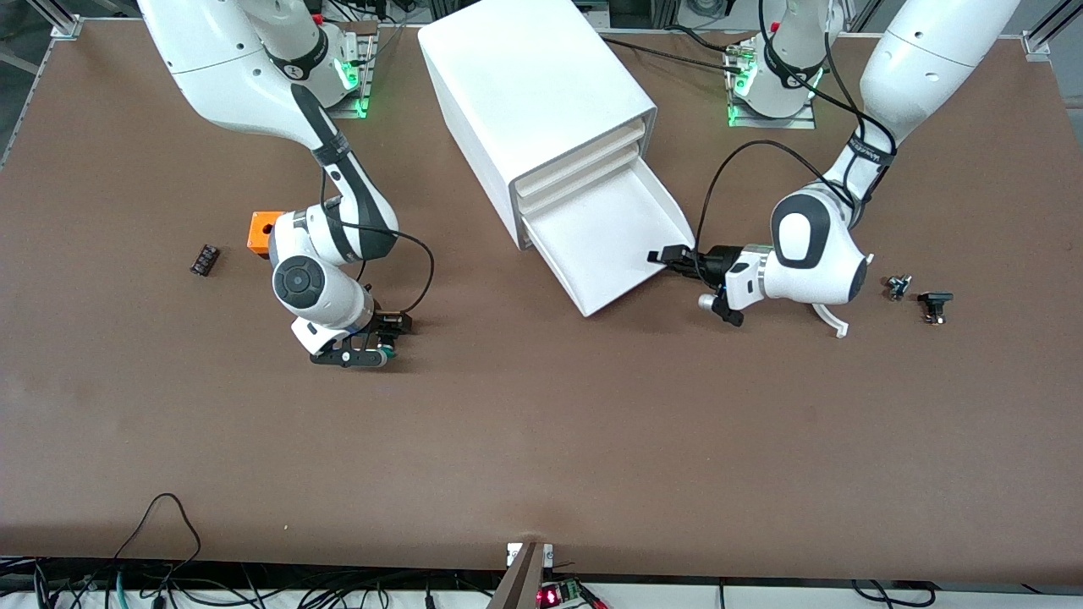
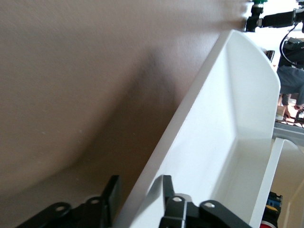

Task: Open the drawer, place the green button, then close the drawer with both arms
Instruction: 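Lift the green button with the right gripper while the left gripper withdraws, then carry the green button over the open drawer with the right gripper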

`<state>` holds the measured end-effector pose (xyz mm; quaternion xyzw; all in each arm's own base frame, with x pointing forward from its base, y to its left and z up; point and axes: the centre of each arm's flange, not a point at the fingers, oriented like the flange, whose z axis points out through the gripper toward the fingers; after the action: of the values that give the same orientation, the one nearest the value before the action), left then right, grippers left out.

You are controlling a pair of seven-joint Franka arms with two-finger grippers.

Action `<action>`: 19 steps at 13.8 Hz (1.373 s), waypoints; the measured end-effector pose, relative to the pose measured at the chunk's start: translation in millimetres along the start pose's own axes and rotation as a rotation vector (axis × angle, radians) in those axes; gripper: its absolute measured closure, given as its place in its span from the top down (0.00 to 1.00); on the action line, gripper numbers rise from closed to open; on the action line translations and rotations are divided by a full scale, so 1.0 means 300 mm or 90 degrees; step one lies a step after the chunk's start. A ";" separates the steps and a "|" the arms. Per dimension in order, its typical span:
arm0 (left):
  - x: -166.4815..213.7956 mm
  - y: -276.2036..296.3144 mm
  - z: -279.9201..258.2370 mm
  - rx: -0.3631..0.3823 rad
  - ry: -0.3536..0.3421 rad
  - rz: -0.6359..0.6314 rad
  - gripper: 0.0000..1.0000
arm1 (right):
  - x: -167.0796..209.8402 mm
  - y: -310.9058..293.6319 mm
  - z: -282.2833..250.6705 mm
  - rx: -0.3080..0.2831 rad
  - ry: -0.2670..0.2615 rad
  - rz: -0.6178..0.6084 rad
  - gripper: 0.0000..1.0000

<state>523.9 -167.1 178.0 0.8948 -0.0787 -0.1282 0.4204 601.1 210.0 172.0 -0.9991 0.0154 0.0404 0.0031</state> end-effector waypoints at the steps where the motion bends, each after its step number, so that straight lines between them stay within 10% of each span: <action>1: 0.018 0.013 -0.045 0.019 0.020 0.014 0.58 | 0.001 -0.004 -0.003 0.001 0.001 -0.001 0.63; 5: 0.057 0.156 -0.518 0.207 0.143 0.131 0.99 | 0.003 -0.025 -0.020 0.003 0.007 -0.010 0.41; 8: -0.071 0.357 -0.876 0.326 0.213 0.195 1.00 | 0.036 -0.051 -0.076 0.007 0.016 -0.039 0.41; 14: -0.405 0.655 -1.249 0.540 0.112 0.122 1.00 | 0.158 -0.123 -0.416 -0.010 0.016 -0.158 0.41; 19: -0.425 0.783 -1.215 0.583 0.099 -0.023 1.00 | 0.041 -0.494 -0.682 0.043 0.063 -0.428 0.41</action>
<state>502.2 -17.5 604.0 0.9965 -0.0800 -0.0198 -0.0153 634.4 356.3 375.7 -0.9483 -0.3135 -0.0118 0.0484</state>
